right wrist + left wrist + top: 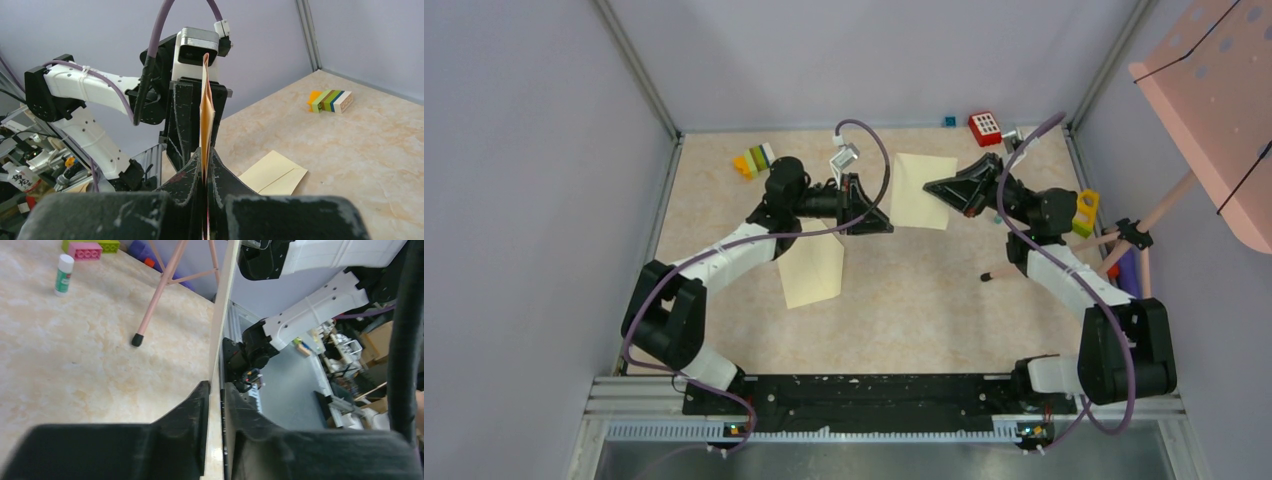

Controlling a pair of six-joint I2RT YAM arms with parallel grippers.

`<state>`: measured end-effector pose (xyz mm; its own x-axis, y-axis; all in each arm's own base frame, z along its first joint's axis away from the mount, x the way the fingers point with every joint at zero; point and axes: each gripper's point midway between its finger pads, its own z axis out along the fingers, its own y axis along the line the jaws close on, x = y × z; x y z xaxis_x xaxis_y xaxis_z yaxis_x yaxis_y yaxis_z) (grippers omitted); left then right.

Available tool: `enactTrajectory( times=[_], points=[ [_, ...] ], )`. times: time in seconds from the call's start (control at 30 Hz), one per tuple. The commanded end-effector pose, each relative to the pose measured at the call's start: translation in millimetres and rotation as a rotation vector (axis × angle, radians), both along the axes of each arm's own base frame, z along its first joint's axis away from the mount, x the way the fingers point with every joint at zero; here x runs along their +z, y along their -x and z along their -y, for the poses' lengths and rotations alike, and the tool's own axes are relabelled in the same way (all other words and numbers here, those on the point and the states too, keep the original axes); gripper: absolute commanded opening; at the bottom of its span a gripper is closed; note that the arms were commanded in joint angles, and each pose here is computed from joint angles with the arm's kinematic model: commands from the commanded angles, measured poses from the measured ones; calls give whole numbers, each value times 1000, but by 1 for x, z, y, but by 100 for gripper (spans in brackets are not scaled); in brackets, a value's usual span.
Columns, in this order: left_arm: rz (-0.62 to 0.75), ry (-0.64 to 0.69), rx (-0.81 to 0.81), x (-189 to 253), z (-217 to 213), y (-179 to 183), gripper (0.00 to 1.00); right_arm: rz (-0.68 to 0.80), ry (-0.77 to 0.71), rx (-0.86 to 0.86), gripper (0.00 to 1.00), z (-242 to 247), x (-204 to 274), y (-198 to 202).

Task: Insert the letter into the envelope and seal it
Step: Pick up the letter from the center of the board.

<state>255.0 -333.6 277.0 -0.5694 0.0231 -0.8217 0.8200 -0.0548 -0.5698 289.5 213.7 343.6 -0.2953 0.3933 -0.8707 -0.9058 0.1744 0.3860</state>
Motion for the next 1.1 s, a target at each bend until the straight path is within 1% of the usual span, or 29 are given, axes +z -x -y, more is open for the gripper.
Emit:
enactTrajectory(
  times=[0.0,0.03,0.13,0.17,0.23,0.27,0.33,0.37,0.43,0.47,0.7,0.83,1.07],
  points=[
    [67,32,-29,19,3,3,8,84,-34,-29,0,7,22,8],
    [67,32,-28,19,4,3,0,84,-35,-29,0,8,22,9],
    [66,33,-27,20,4,3,0,83,-35,-30,0,8,22,9],
    [67,34,-26,21,4,3,2,83,-34,-29,0,8,22,9],
    [68,37,-27,24,3,3,24,83,-26,-22,0,7,20,9],
    [67,40,-27,26,2,2,30,84,-22,-17,0,7,19,10],
    [79,53,-29,35,-1,3,37,84,-15,-11,0,6,16,10],
    [84,61,-28,40,-3,2,39,83,-12,-7,0,6,15,10],
    [96,76,-15,49,-8,-1,48,82,-6,9,0,5,14,12],
    [99,80,-3,52,-10,-3,50,85,-4,22,0,5,13,14],
    [96,81,59,56,-9,-18,53,72,5,97,0,-1,6,22],
    [93,76,66,59,-7,-24,54,63,17,132,0,-9,0,27],
    [94,79,50,63,-4,-22,55,42,43,159,0,-25,-12,27]
  ],
)
